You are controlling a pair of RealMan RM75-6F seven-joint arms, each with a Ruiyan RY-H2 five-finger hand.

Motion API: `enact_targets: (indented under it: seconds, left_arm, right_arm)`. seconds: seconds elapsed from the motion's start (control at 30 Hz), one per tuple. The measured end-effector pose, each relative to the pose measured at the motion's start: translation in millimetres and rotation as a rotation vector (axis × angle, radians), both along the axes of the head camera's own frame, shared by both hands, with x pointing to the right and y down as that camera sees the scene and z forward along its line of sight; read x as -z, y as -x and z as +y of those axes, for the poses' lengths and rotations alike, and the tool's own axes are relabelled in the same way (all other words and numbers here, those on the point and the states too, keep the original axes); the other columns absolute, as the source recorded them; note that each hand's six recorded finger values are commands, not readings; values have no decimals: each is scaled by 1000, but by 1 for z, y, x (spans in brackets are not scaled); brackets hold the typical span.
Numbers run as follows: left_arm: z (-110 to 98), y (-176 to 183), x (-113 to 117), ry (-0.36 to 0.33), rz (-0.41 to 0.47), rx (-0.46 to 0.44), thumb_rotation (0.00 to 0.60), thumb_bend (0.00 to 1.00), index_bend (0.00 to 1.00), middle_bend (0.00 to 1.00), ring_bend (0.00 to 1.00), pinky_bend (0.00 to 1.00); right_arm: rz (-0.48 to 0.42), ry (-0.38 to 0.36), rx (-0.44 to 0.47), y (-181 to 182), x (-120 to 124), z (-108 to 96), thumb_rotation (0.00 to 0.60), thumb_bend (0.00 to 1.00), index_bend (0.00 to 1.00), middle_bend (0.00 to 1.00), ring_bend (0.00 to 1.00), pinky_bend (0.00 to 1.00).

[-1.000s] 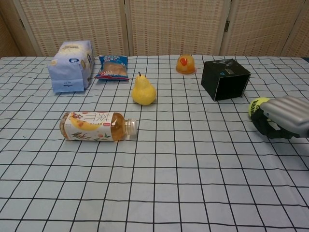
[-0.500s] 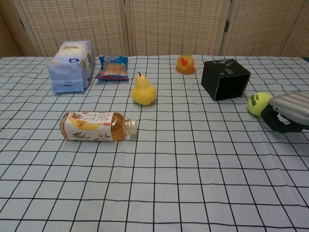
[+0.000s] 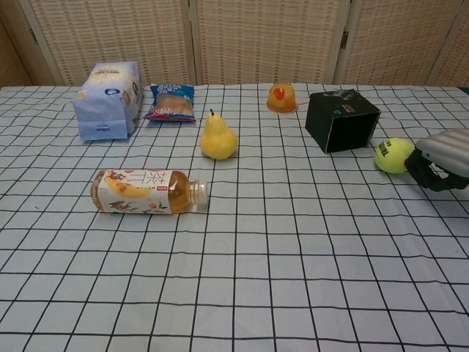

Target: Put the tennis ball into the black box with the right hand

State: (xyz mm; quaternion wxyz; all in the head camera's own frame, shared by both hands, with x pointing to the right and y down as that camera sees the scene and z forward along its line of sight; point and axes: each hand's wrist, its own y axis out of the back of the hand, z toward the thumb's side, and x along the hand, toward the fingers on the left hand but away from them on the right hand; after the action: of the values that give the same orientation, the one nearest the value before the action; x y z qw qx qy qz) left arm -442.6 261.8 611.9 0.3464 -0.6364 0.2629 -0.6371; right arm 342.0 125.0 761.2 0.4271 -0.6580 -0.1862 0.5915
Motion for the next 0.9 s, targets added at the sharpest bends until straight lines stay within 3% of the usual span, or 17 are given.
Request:
enact_targets:
  seconds: [0.63, 0.9]
  left_arm:
    - [0, 0, -2, 7, -5, 2, 600, 465, 208, 146, 105, 186]
    - [0, 1, -1, 4, -6, 1, 600, 465, 208, 146, 106, 186]
  right_arm:
    - [-68, -65, 27, 17, -9, -12, 600, 971, 1000, 926, 943, 1000]
    - [-122, -99, 31, 17, 1, -12, 600, 970, 1000, 926, 943, 1000]
